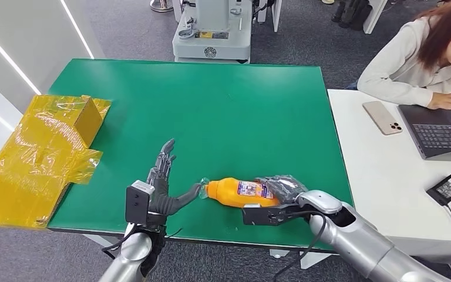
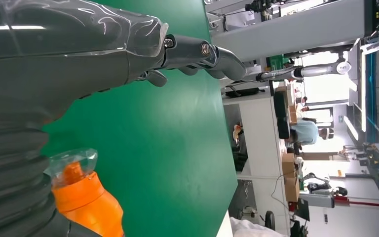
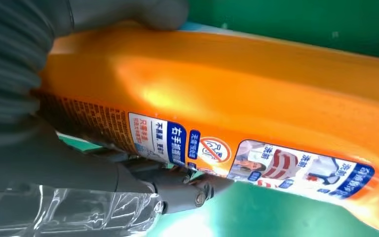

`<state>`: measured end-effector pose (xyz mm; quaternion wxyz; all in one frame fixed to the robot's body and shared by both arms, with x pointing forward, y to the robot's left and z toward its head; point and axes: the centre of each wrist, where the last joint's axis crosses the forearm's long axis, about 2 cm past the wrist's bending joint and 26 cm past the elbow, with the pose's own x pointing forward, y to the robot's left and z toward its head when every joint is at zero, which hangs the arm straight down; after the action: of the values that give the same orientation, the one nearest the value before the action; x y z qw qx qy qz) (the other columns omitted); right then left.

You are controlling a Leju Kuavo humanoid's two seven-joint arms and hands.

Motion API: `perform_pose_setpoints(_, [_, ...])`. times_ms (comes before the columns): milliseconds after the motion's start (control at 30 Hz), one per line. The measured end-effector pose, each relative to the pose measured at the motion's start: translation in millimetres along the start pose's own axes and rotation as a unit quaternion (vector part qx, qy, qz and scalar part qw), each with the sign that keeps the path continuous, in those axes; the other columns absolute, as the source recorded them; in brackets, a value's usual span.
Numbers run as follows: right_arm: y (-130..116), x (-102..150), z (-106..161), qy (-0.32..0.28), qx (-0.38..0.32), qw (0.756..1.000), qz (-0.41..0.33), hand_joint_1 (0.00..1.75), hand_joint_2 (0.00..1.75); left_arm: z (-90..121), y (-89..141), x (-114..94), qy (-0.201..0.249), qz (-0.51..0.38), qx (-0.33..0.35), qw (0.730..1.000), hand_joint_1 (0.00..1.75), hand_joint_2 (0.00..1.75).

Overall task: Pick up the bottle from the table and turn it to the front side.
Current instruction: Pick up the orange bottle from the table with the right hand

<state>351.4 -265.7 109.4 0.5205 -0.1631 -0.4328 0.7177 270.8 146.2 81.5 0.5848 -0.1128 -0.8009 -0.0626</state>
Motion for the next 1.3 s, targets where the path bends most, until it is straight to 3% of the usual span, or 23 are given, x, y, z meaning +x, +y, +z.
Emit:
perform_pose_setpoints(100, [10.3,3.8,1.7,-0.012,-0.015,1.000,-0.013,1.75,1.75,-0.3,-1.5,0.3,-0.001,-0.001,-0.002,1.000,0.00,1.75])
perform_pose_setpoints(233, [24.1,5.8,4.8,-0.067,-0.055,0.992,-0.087,1.75,1.75,0.4,-3.3,0.3,-0.001,-0.002,-0.004,1.000,0.00,1.75])
perform_pose_setpoints(500, [52.8,38.3,9.4,-0.178,-0.159,0.944,-0.226,1.75,1.75,7.3,-2.4,-2.0,-0.003,-0.016,0.013,1.000,0.00,1.75])
perform_pose_setpoints(767, [44.7,63.2,11.6,-0.208,-0.225,0.909,-0.281,1.75,1.75,10.4,9.5,-0.8,-0.008,-0.025,0.044,0.999,0.00,1.75])
perform_pose_setpoints(867, [42.2,64.4,13.8,-0.219,-0.242,0.898,-0.296,1.75,1.75,12.2,13.9,0.0,0.017,0.009,0.045,0.999,0.00,1.75])
perform_pose_setpoints(1033, [34.2,64.7,8.2,-0.227,-0.259,0.886,-0.311,1.75,1.75,3.9,20.5,7.9,0.052,0.100,-0.031,0.993,0.00,1.75])
perform_pose_setpoints(1300, [19.8,63.7,-13.3,-0.211,-0.264,0.889,-0.310,1.75,1.75,-35.7,33.4,30.7,0.060,0.251,-0.148,0.955,0.00,1.75])
